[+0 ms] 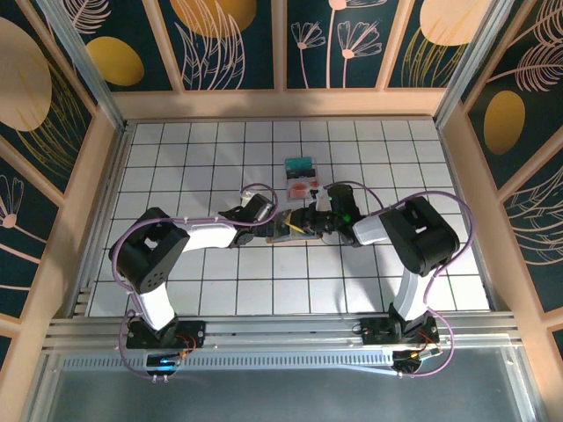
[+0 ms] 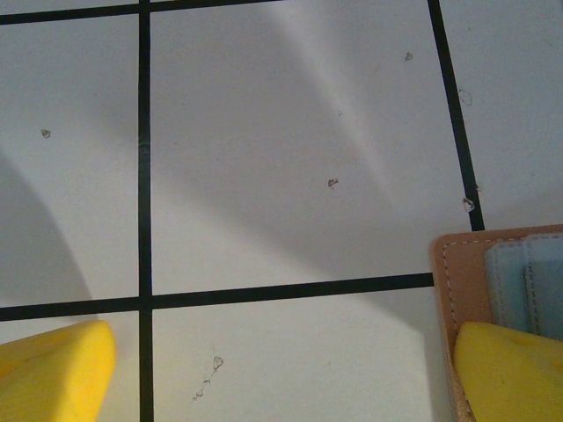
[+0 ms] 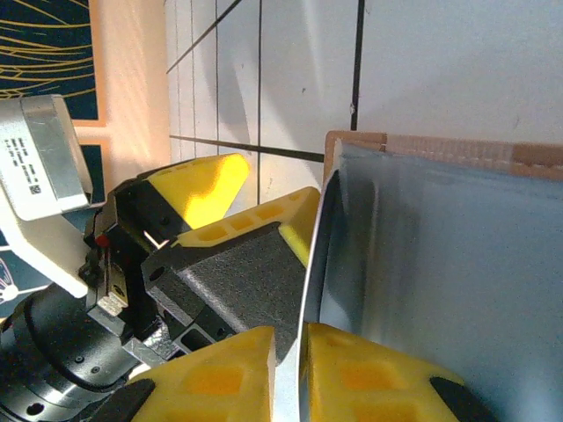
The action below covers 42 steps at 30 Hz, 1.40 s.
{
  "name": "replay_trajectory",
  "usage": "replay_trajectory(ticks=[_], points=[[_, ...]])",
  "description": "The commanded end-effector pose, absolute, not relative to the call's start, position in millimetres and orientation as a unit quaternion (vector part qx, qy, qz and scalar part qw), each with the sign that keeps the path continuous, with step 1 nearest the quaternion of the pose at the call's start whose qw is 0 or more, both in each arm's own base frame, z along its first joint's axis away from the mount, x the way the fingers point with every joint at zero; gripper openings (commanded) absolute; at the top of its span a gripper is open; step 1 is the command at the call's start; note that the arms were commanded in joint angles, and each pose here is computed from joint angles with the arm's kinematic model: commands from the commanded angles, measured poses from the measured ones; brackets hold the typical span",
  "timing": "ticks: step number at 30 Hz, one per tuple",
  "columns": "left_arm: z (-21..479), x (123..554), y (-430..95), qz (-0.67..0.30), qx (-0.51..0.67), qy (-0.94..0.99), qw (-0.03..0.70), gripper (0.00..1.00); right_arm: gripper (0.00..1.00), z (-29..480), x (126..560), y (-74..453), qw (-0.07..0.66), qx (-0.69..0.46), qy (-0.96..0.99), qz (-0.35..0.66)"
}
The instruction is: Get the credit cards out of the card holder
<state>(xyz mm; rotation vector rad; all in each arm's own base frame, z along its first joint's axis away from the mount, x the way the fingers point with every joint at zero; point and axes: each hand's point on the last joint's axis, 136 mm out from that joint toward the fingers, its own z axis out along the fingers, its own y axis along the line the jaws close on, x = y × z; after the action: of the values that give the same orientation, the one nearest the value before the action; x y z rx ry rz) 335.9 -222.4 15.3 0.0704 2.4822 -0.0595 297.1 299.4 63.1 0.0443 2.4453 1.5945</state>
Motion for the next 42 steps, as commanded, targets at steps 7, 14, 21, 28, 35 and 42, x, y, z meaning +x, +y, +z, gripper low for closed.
replay_trajectory(ticks=[7, 14, 21, 28, 35, 42], points=[[-9, 320, -210, 0.01, 0.038, 0.959, 0.28, 0.99, 0.1, 72, 301, 297, 0.119, 0.01, 0.815, 0.567], [-9, 319, -209, 0.011, 0.036, 0.96, 0.279, 0.99, 0.0, 65, 304, 290, 0.123, 0.022, 0.827, 0.549], [-7, 320, -209, 0.01, 0.032, 0.958, 0.284, 0.99, 0.0, 56, 310, 279, 0.136, 0.034, 0.851, 0.507], [-5, 321, -206, 0.017, 0.033, 0.957, 0.287, 0.99, 0.0, 51, 314, 265, 0.155, 0.034, 0.878, 0.451], [4, 325, -207, 0.016, 0.032, 0.954, 0.298, 0.99, 0.0, 57, 314, 260, 0.167, 0.032, 0.884, 0.435], [5, 327, -206, 0.022, 0.032, 0.953, 0.3, 0.99, 0.0, 64, 315, 254, 0.177, 0.028, 0.888, 0.424]])
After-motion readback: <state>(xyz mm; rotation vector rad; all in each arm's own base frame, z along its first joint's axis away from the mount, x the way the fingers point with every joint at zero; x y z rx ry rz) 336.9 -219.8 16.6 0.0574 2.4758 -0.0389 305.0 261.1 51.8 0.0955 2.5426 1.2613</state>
